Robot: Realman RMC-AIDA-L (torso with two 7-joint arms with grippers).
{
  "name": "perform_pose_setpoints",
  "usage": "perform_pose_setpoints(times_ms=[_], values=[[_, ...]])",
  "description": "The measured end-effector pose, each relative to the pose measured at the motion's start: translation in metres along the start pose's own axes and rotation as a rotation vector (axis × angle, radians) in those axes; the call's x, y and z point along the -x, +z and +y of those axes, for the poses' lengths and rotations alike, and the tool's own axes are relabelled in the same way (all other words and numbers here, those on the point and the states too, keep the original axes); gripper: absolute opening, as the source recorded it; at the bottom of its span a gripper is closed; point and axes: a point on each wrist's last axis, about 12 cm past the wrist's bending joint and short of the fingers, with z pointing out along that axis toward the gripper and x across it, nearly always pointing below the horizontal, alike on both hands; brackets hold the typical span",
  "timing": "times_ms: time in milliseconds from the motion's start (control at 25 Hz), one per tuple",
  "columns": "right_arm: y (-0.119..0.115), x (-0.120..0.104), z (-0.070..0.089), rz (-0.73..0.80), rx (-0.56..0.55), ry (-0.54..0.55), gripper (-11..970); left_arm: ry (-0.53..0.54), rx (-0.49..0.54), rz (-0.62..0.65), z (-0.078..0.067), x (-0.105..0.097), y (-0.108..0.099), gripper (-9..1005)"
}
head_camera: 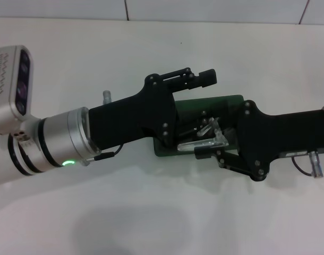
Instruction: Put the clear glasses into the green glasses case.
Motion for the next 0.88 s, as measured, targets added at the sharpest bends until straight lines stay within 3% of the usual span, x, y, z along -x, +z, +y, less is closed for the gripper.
perform_pose_setpoints(times_ms=[520, 880], values=[[-0.002, 0.004, 0.002, -0.006, 0.040, 0.016, 122, 0.022, 0.113, 0.034, 0.013, -0.004, -0.001, 575], [0.000, 0.005, 0.001, -0.002, 0.056, 0.048, 122, 0.033, 0.077, 0.065, 0.014, -0.005, 0.005, 575]])
